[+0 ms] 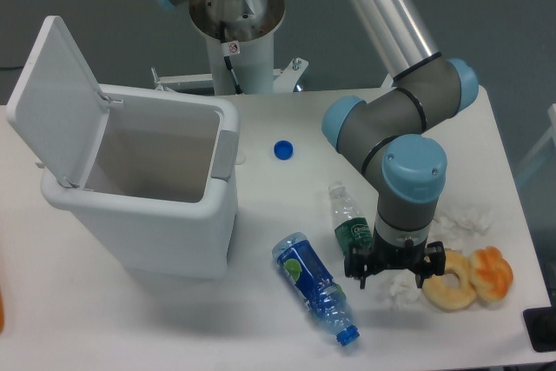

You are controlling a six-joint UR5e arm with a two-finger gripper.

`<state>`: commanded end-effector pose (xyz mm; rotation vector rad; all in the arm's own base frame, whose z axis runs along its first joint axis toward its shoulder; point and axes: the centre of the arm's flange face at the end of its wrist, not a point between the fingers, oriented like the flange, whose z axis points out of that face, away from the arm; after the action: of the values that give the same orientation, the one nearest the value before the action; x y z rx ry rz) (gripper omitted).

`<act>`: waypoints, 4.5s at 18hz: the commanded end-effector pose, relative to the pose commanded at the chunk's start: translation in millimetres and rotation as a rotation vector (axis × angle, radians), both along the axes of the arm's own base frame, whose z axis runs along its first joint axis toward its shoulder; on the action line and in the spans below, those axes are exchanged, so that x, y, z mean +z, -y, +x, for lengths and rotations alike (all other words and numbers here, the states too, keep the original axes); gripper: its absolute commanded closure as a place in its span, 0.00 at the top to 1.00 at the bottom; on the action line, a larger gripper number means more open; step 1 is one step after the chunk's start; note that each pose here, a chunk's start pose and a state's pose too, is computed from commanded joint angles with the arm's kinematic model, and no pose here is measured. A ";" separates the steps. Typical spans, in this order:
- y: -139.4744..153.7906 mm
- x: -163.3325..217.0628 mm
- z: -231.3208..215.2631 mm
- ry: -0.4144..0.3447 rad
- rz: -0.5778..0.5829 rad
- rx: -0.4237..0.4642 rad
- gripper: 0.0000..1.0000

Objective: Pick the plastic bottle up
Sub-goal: 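Move the gripper from the food scraps toward the blue-label bottle, then lower the gripper onto the blue-label bottle's cap end and close, then tilt the gripped bottle upward, raising its base off the table, then lift the blue-label bottle upright above the table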

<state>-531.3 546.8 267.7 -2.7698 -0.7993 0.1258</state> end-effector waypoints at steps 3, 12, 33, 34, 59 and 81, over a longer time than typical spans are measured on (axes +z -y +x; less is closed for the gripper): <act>-9.1 -3.7 1.0 0.020 0.017 0.091 1.00; -31.3 -26.5 17.4 0.069 0.034 0.236 1.00; -50.9 -67.3 24.5 0.075 0.012 0.321 0.82; -50.9 -67.1 24.4 0.074 0.013 0.321 0.80; -50.6 -36.9 26.8 0.038 0.041 0.324 0.09; 39.5 83.2 26.1 -0.155 -0.271 -0.406 0.10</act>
<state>-505.2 507.4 350.9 -3.0598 -0.1831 0.3890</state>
